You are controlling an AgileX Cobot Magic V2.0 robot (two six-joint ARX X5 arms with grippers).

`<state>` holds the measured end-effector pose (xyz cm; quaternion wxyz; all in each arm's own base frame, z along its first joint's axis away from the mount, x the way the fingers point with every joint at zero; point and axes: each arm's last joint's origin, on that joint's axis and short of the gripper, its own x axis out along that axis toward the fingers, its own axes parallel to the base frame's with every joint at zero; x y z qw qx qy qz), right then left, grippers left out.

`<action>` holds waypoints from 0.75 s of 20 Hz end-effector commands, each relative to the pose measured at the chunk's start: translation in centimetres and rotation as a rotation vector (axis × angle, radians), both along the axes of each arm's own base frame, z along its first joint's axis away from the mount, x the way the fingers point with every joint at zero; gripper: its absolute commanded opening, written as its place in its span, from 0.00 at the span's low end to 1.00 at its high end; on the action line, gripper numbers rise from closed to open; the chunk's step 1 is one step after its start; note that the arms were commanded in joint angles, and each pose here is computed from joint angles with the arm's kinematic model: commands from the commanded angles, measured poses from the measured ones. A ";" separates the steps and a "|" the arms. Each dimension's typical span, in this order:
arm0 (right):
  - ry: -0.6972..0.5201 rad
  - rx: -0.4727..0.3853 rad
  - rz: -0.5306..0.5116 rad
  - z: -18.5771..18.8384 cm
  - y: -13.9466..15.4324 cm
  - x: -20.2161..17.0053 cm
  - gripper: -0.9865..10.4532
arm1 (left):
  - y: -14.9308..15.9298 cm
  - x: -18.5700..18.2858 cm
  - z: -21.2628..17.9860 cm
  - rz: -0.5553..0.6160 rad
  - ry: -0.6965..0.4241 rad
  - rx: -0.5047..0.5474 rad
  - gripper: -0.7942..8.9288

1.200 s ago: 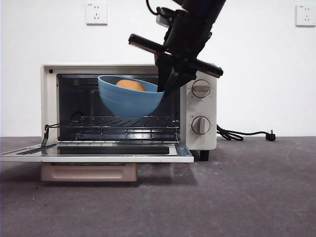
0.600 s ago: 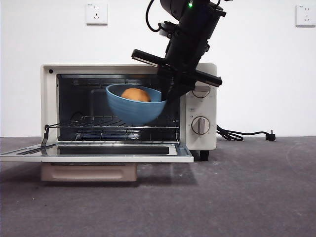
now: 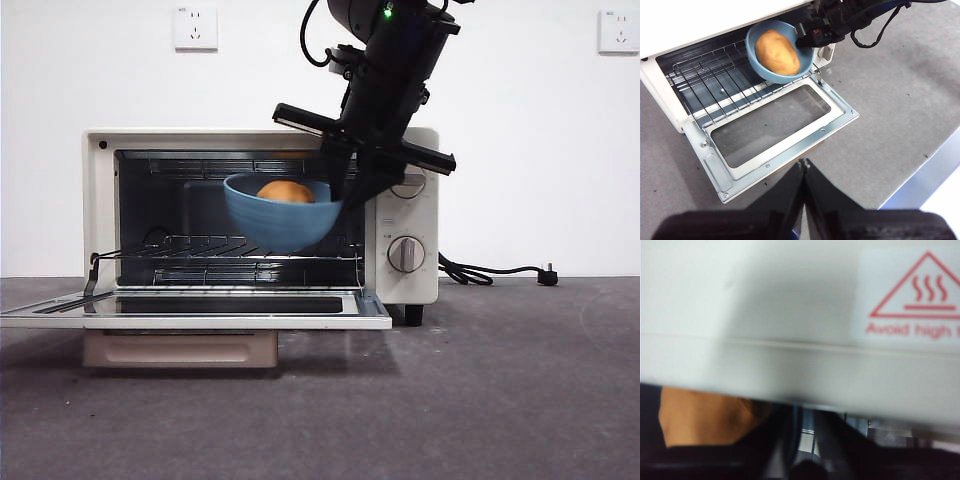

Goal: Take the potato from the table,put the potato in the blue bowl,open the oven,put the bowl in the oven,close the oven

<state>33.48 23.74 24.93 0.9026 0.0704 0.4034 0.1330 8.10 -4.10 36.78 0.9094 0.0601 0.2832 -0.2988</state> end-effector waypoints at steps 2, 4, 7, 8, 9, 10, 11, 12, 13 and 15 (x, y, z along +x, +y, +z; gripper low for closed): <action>0.008 -0.003 -0.009 -0.5 0.1 0.3 0.26 | 0.0 0.0 -0.2 -0.012 0.005 0.011 0.07; 0.009 -0.004 -0.009 -0.5 0.1 0.3 0.26 | 0.0 0.0 -0.2 -0.012 0.005 0.011 0.07; 0.007 -0.001 -0.007 -0.4 0.1 0.2 0.27 | 0.0 0.0 -0.2 -0.012 0.006 0.012 0.07; 0.004 0.000 -0.007 -0.2 0.1 0.2 0.26 | 0.0 0.0 -0.2 -0.012 0.006 0.012 0.07; 0.001 0.002 -0.006 -0.1 0.0 0.1 0.26 | 0.0 0.0 -0.2 -0.012 0.006 0.012 0.07; -0.002 0.004 -0.003 0.0 0.1 0.0 0.26 | 0.0 0.0 -0.2 -0.012 0.006 0.012 0.07; -0.008 0.005 0.003 0.2 0.2 -0.1 0.26 | 0.0 0.0 -0.2 -0.011 0.007 0.012 0.07; -0.013 0.007 0.003 0.6 0.1 -0.2 0.26 | 0.0 0.0 -0.2 -0.011 0.007 0.012 0.07; -0.019 0.009 0.006 0.8 0.0 -0.3 0.26 | 0.0 0.0 -0.2 -0.011 0.007 0.012 0.07; -0.029 0.015 0.008 1.7 -0.3 -0.7 0.26 | 0.0 0.0 -0.2 -0.011 0.007 0.012 0.07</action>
